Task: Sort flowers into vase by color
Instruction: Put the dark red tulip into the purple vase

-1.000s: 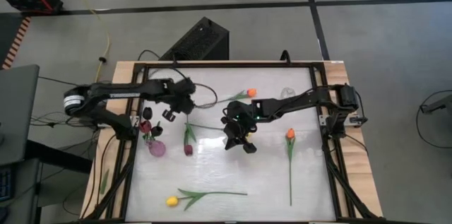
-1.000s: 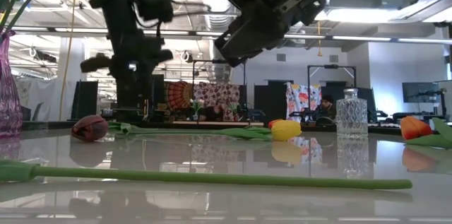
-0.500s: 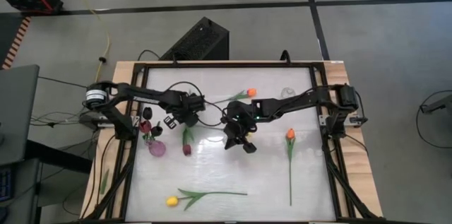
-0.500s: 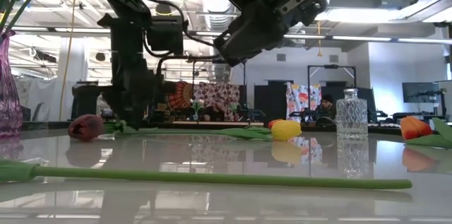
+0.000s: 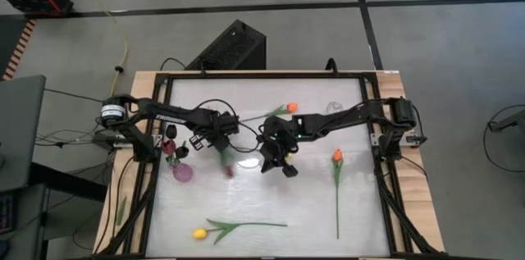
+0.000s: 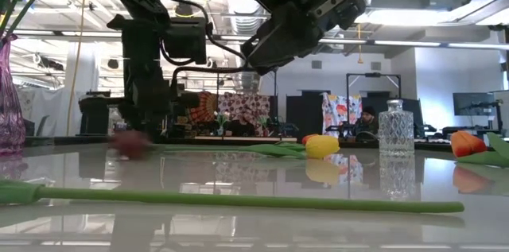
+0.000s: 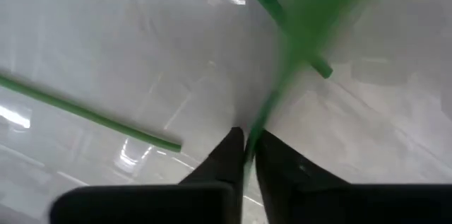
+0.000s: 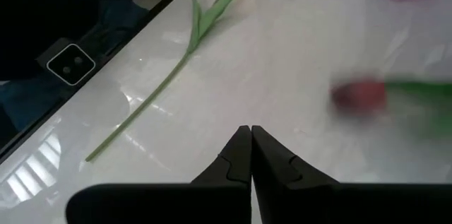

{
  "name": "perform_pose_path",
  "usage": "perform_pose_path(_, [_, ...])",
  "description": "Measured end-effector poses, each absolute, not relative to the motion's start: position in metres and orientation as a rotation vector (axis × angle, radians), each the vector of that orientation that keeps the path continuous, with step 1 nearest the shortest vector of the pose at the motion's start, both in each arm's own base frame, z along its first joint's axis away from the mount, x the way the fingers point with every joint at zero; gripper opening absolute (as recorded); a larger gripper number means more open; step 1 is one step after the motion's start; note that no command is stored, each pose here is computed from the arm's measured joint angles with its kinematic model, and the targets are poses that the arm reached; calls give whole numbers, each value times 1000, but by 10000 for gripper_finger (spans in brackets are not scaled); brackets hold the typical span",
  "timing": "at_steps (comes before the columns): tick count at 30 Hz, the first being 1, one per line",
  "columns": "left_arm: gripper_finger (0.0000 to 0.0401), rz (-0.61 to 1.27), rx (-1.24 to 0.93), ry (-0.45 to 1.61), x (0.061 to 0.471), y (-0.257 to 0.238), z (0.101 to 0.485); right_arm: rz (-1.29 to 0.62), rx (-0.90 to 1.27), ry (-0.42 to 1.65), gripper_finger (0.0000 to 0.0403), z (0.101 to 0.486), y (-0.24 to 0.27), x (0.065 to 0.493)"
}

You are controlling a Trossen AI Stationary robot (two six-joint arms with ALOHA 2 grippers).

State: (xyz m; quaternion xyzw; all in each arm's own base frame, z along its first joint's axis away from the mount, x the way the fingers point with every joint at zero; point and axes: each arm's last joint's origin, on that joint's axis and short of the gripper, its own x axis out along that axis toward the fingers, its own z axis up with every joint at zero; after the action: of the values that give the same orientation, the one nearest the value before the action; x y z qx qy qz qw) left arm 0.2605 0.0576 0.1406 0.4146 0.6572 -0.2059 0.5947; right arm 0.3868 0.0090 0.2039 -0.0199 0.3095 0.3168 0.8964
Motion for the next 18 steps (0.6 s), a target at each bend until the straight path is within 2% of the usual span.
perform_pose_path(8, [1, -364, 961, 1446, 257, 55, 165, 657, -24, 675, 31, 202, 9, 385])
perform_pose_path(14, [0, -132, 983, 1191, 239, 53, 226, 655, -20, 678, 30, 202, 9, 385])
perform_pose_path(18, [0, 78, 953, 1016, 213, 56, 269, 655, -22, 673, 28, 202, 9, 385])
